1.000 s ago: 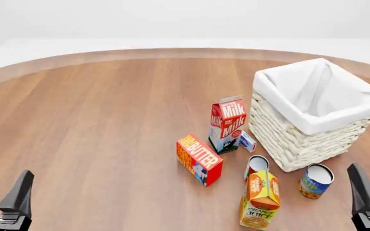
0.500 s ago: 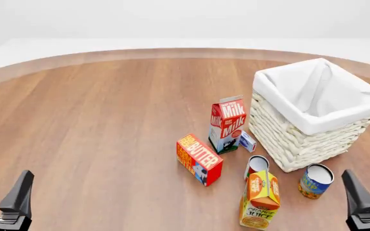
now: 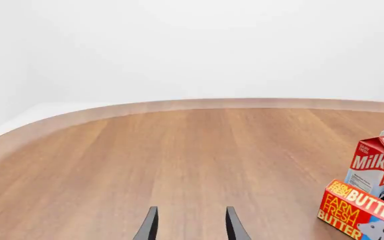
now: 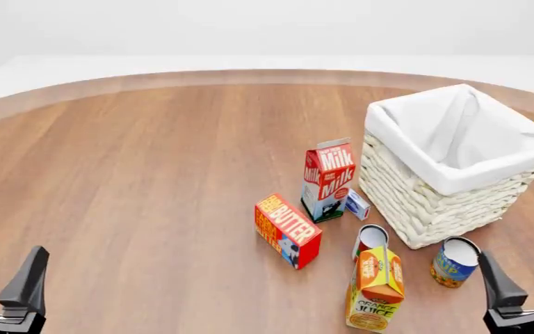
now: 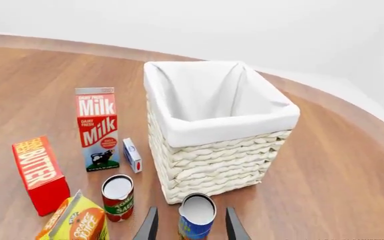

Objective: Pick up the alphabet soup, and put it in the basket.

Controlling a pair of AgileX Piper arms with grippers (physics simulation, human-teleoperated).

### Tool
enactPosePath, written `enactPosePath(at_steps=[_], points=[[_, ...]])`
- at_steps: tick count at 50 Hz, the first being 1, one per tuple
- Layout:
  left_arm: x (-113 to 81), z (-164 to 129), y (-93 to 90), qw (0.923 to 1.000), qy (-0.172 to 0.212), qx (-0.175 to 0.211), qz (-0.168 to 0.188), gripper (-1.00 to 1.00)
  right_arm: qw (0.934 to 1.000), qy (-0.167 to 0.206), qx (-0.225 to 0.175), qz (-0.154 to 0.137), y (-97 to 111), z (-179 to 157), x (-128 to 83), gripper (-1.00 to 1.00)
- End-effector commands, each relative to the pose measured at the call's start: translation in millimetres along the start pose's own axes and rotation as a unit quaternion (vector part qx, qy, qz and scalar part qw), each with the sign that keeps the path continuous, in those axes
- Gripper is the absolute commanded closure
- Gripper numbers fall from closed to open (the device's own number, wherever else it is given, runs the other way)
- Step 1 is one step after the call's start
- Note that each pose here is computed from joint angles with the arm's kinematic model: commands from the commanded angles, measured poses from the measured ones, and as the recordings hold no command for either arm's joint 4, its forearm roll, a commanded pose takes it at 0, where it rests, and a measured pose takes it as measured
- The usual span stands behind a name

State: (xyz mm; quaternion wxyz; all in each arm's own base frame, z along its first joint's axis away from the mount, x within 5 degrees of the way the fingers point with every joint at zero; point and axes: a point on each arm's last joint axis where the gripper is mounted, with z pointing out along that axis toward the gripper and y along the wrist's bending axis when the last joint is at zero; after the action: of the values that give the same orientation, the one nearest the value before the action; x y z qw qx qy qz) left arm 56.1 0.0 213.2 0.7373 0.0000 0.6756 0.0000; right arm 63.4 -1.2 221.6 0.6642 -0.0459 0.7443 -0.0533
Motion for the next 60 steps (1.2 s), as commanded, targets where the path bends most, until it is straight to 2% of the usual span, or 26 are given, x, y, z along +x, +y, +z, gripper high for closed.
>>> enactPosePath(at_steps=[1, 29, 60], points=[[0.0, 0.0, 0.0, 1.0, 0.0, 0.0, 0.0, -1.0, 0.9997, 0.022, -0.004, -0.005, 1.6, 8.1, 10.7, -1.0], [0.0, 0.0, 0.0, 1.0, 0.0, 0.0, 0.0, -1.0, 0.9985, 0.053, 0.008, -0.006, 1.1, 22.4, 26.6, -1.0], [0.0, 0.0, 0.0, 1.0, 0.0, 0.0, 0.0, -1.0, 0.9941, 0.107, 0.013, -0.002, -1.4, 53.8, 37.0, -1.0]])
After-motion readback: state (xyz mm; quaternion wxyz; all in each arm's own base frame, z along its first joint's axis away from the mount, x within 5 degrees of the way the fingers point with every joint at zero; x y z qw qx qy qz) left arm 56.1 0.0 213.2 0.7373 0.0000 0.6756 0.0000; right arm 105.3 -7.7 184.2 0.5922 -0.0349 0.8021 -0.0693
